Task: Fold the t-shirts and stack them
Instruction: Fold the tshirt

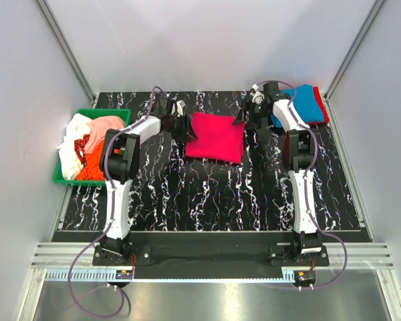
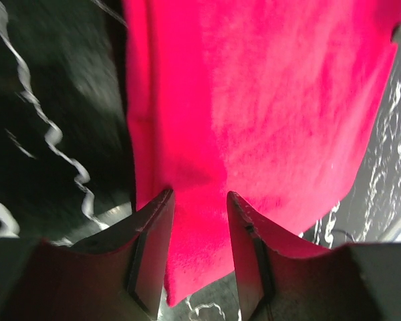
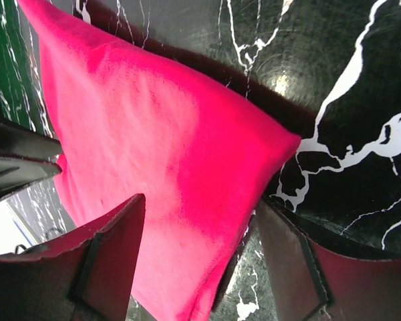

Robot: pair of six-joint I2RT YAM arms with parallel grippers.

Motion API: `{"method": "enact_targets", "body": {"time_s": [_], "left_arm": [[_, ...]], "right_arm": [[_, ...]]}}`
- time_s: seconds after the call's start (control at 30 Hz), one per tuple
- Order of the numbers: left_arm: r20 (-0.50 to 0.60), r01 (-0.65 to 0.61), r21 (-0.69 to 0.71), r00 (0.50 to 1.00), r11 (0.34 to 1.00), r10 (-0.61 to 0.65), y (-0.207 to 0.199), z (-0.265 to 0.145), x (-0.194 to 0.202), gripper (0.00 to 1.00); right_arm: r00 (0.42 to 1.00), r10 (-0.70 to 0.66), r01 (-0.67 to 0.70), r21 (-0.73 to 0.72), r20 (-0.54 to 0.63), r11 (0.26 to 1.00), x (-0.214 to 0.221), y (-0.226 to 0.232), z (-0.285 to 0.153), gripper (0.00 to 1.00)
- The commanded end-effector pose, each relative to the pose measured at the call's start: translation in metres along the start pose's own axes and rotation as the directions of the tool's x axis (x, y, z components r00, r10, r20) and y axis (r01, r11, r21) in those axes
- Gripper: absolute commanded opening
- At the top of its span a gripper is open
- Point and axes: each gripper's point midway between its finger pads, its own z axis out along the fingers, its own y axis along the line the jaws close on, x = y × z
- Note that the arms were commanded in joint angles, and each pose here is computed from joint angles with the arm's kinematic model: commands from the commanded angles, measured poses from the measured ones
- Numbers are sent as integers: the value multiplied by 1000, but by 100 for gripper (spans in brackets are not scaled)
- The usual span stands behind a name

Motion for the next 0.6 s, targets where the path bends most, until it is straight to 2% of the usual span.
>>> {"method": "enact_targets", "body": {"time_s": [0.0, 0.1, 0.27, 0.57], "left_arm": [[34, -15, -85, 999, 996, 18, 23, 1, -21, 44], [37, -6, -93, 999, 996, 9, 28, 1, -28, 44], [28, 7, -98, 1000, 995, -5, 33, 4, -28, 44], [12, 15, -76, 1000, 997, -14, 31, 6, -23, 44]], "right_arm": [[999, 53, -53, 65, 6, 997, -1, -16, 4, 75], [997, 78, -81, 113, 25, 990, -4, -24, 4, 76], [990, 138, -139, 99, 15, 985, 1, -22, 9, 76], [986, 167, -165, 94, -11, 982, 15, -25, 15, 66]]}}
